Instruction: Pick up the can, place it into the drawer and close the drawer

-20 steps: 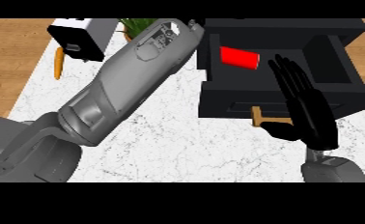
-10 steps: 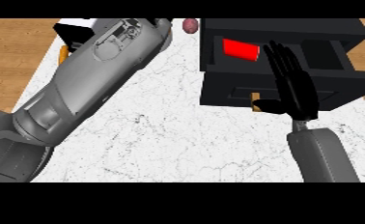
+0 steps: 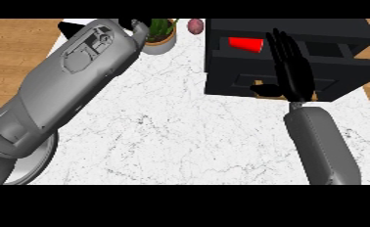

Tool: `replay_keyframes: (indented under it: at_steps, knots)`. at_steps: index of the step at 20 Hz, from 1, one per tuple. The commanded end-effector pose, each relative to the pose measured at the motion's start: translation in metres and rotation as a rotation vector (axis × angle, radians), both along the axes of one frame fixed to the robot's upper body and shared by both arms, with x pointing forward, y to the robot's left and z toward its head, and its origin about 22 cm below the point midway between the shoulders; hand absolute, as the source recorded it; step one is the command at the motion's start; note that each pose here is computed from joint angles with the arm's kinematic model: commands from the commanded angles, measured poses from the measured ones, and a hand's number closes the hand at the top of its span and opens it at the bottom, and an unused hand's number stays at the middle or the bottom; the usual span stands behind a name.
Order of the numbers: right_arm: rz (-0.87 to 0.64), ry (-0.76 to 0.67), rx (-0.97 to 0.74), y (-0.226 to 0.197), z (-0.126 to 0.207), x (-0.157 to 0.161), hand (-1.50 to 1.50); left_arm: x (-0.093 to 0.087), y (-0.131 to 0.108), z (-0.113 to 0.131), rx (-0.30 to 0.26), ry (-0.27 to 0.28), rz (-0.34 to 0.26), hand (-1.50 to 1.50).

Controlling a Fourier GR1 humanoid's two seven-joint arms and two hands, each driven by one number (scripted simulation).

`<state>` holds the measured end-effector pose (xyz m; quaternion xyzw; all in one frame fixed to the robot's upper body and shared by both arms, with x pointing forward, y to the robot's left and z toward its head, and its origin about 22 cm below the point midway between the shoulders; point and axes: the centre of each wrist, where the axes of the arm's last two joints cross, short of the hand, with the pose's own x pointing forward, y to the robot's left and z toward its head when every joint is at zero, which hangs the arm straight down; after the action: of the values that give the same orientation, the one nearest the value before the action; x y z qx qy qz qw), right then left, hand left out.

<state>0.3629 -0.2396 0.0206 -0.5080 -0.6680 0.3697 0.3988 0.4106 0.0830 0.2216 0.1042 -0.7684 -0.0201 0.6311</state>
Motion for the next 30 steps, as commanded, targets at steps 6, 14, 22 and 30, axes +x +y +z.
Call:
replay_keyframes:
  at_steps: [6,14,22,30]
  knots:
    - [-0.048,-0.015,0.033,0.012,-0.010,0.036,-1.50,-0.017,0.023,-0.010,0.007,0.016,0.012,-1.50]
    - [-0.101,-0.073,0.026,0.016,0.020,0.070,-1.50,-0.032,0.045,-0.044,0.012,0.036,-0.016,-1.50]
    - [-0.110,-0.087,0.035,0.025,0.044,0.086,-1.50,-0.045,0.056,-0.049,0.013,0.026,-0.019,-1.50]
    - [-0.108,-0.073,0.063,0.013,0.063,0.095,-1.50,-0.058,0.065,-0.055,0.022,0.042,-0.041,-1.50]
